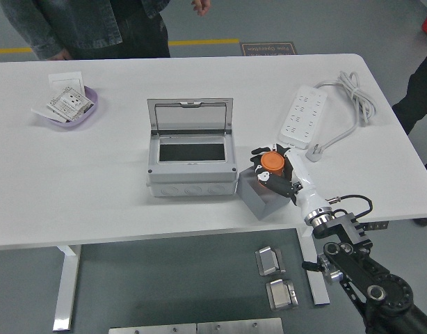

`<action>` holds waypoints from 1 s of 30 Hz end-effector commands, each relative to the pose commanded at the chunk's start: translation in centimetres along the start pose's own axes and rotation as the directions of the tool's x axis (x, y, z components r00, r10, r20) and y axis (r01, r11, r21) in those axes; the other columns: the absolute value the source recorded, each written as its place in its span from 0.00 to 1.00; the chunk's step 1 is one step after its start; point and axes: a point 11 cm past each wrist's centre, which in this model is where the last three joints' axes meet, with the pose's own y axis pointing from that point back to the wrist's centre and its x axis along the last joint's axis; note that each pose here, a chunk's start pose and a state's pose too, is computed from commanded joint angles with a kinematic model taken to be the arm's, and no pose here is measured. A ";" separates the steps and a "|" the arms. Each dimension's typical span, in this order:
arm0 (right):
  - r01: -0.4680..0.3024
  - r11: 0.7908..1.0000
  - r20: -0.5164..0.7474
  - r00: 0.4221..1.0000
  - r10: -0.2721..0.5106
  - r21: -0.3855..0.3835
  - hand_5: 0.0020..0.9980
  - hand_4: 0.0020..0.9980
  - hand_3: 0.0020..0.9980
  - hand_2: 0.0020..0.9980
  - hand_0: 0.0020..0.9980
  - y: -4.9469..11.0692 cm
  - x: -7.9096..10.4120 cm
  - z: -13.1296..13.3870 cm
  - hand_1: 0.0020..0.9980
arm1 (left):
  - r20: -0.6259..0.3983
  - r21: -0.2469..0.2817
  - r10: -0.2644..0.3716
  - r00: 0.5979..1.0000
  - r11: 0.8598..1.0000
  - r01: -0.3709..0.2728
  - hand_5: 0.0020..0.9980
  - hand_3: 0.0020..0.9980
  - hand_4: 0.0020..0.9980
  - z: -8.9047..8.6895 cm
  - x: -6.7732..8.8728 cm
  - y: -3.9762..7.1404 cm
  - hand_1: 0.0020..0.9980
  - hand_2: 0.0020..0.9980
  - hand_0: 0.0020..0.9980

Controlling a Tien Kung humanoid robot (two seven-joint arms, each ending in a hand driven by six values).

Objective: Pick up the cylinder from the cube,place it in the box,flap close box

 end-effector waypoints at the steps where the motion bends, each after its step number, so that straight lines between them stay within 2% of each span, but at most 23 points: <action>1: 0.001 1.000 -0.006 1.000 -0.001 0.003 0.00 0.08 0.37 0.37 0.64 0.0 0.1 -0.1 0.41 | -0.001 -0.002 -0.002 1.000 1.000 0.002 0.44 0.79 0.76 0.0 0.0 0.0 0.71 0.68 0.71; 12: 0.005 1.000 -0.053 0.999 -0.004 0.020 0.00 0.08 0.37 0.38 0.64 -0.4 0.3 -0.9 0.42 | 0.004 -0.003 -0.007 1.000 1.000 0.007 0.44 0.79 0.76 0.0 -0.3 0.0 0.71 0.68 0.71; 13: 0.004 1.000 -0.058 0.998 -0.003 0.023 0.00 0.09 0.40 0.39 0.65 -0.5 0.3 -1.0 0.43 | 0.005 -0.003 -0.007 1.000 1.000 0.007 0.45 0.79 0.76 0.0 -0.2 0.0 0.71 0.67 0.70; 24: 0.032 0.993 -0.163 0.987 -0.013 0.113 0.00 0.10 0.41 0.41 0.65 -2.3 -0.4 -4.1 0.44 | 0.007 -0.001 -0.004 1.000 1.000 0.004 0.45 0.79 0.76 0.0 -0.2 0.0 0.71 0.67 0.70; 25: 0.039 0.992 -0.188 0.982 -0.016 0.120 0.00 0.08 0.41 0.41 0.31 -2.5 -0.6 -4.4 0.31 | 0.007 -0.001 -0.004 1.000 1.000 0.004 0.46 0.79 0.76 -0.1 -0.2 0.0 0.71 0.67 0.70; 30: 0.071 0.987 -0.314 0.949 -0.023 0.144 0.00 0.08 0.41 0.41 0.31 -4.0 -1.4 -5.8 0.31 | 0.007 0.001 0.001 1.000 1.000 -0.001 0.46 0.79 0.76 -0.1 0.0 0.0 0.71 0.67 0.70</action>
